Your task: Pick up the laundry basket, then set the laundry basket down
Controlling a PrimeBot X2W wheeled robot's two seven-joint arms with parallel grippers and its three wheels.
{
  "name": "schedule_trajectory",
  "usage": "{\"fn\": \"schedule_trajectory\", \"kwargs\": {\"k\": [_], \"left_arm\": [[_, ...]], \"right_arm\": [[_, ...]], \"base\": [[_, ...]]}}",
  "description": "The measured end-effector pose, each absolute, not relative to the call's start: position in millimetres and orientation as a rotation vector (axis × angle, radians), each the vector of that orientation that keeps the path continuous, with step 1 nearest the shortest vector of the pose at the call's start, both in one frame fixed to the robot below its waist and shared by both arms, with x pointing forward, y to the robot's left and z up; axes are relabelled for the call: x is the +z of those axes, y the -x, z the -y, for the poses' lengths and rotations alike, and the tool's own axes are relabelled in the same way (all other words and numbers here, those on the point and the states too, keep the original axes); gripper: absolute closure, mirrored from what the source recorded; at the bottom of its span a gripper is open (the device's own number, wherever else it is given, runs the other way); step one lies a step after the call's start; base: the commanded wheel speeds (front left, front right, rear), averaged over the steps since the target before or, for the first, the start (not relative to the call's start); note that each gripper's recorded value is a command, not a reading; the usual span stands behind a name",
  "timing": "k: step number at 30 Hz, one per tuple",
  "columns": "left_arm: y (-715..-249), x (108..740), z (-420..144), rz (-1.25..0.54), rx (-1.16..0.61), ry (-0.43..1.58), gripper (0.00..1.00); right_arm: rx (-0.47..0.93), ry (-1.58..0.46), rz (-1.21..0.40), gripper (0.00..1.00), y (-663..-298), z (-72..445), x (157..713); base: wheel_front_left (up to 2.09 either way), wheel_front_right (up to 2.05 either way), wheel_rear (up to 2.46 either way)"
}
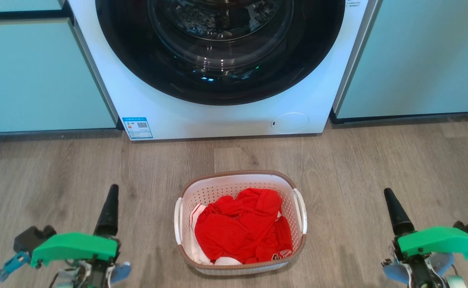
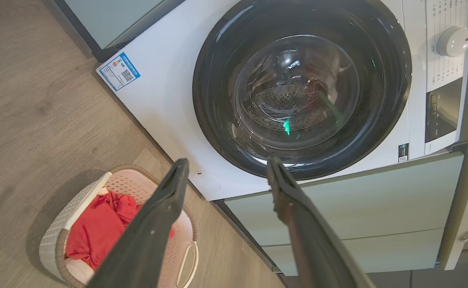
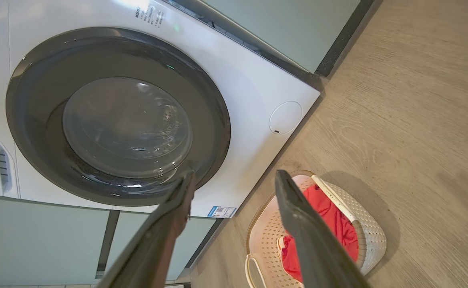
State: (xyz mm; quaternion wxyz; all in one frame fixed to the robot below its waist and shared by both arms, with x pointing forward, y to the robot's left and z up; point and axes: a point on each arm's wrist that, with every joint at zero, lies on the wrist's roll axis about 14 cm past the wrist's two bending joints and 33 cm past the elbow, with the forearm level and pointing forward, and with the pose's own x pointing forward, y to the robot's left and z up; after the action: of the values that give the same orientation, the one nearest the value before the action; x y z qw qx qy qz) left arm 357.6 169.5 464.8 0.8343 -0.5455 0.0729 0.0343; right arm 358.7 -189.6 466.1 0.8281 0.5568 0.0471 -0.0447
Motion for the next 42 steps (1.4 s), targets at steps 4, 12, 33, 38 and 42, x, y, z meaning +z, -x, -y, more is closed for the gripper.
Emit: {"fn": "schedule_trajectory", "kwargs": {"k": [4, 12, 33, 38, 42], "left_arm": [[-358, 468, -163, -0.156, 0.048, 1.079, 0.0], [-358, 473, -156, -0.151, 0.021, 0.914, 0.0], [-352, 468, -150, -0.168, 0.001, 0.574, 0.0], [-353, 472, -147, -0.15, -0.016, 0.503, 0.0], [-353, 475, -145, -0.136, -0.018, 0.45, 0.0]], "right_arm": [[-0.07, -1.117, -0.098, 0.0, -360, 185, 470], [-0.022, -0.969, -0.082, 0.0, -361, 175, 480], [0.037, -0.702, -0.048, 0.0, -361, 164, 490], [0.05, -0.64, -0.031, 0.0, -361, 162, 494], [0.062, -0.593, -0.019, 0.0, -361, 160, 497]], "base": [[0.0, 0.0, 0.0], [0.0, 0.0, 0.0], [0.0, 0.0, 0.0], [0.0, 0.0, 0.0], [0.0, 0.0, 0.0]]}}
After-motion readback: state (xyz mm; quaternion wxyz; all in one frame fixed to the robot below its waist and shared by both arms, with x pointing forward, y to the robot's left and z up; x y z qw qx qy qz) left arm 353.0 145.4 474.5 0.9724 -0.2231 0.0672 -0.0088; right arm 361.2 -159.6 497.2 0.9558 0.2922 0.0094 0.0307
